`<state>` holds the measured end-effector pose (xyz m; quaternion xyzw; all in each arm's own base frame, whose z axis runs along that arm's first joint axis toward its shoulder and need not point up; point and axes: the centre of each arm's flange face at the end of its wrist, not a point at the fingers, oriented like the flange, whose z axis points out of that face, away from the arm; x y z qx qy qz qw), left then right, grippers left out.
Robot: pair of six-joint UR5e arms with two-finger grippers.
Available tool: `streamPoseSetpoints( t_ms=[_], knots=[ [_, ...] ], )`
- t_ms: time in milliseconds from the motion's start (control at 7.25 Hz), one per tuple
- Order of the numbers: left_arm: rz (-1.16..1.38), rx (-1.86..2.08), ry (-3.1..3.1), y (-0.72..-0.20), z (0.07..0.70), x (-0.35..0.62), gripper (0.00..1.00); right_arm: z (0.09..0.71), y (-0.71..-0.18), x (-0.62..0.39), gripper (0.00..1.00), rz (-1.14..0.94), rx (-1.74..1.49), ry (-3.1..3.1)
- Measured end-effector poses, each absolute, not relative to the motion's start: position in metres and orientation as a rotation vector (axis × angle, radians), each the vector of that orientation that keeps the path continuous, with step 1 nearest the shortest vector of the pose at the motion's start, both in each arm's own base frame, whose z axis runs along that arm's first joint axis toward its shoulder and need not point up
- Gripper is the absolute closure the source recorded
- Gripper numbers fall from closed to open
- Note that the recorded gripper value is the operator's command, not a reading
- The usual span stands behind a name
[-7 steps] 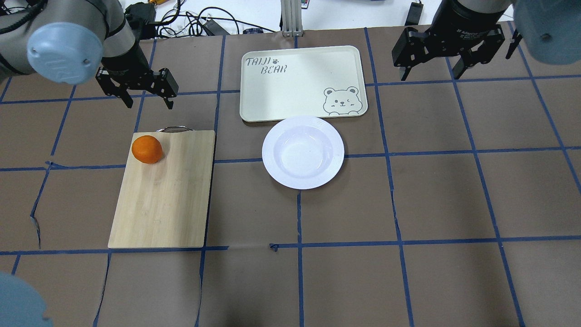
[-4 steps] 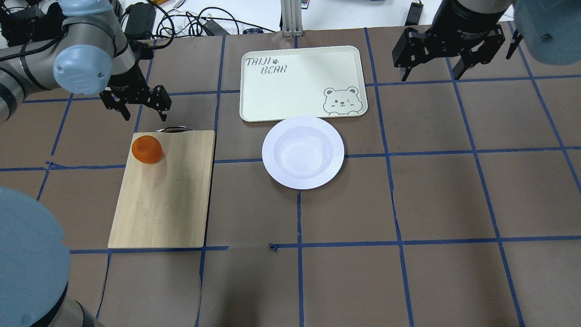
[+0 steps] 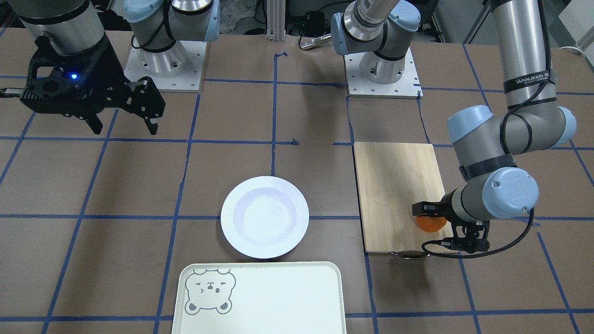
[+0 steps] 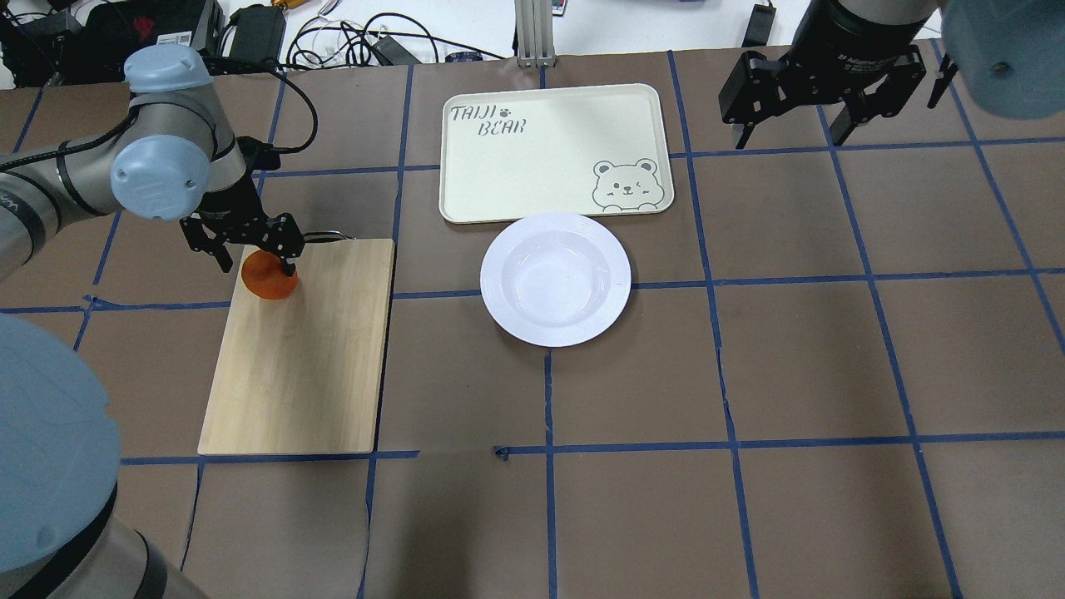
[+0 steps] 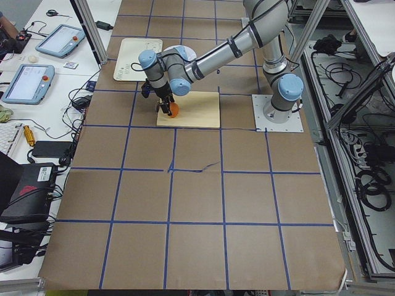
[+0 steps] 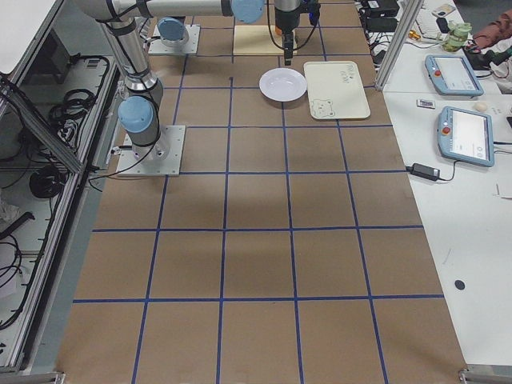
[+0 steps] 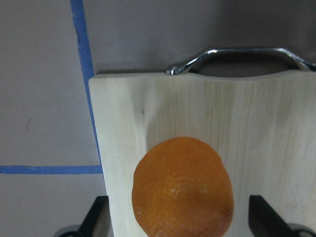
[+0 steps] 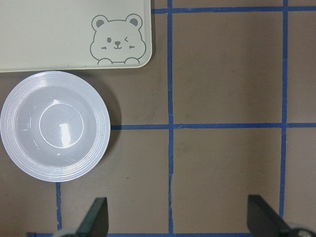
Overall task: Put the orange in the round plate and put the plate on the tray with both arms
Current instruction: 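Lower the left gripper onto the orange on the cutting board and grasp it, then lift the orange with the left gripper and carry it over the white plate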
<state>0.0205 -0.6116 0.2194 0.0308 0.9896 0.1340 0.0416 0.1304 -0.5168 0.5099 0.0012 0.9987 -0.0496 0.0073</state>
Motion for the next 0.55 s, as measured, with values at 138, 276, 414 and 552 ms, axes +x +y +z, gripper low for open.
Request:
streamPoseSetpoints(
  t_ms=[138, 276, 414, 552],
  knots=[
    [0.423, 0.097, 3.035, -0.6093, 0.2144, 0.0213, 0.69, 0.51, -0.5169, 0.1304, 0.0, -0.156, 0.004, 3.123],
    [0.429, 0.095, 3.038, -0.608, 0.2123, 0.022, 0.88, 0.5101, -0.5169, 0.1304, 0.0, -0.157, 0.005, 3.123],
    [0.425, 0.091, 3.039, -0.6083, 0.213, 0.0222, 0.95, 0.5103, -0.5171, 0.1303, 0.0, -0.16, 0.006, 3.123],
    [0.405, 0.081, 3.046, -0.6108, 0.2182, 0.0222, 0.96, 0.5107, -0.5173, 0.1299, 0.0, -0.162, 0.006, 3.123]
  ],
)
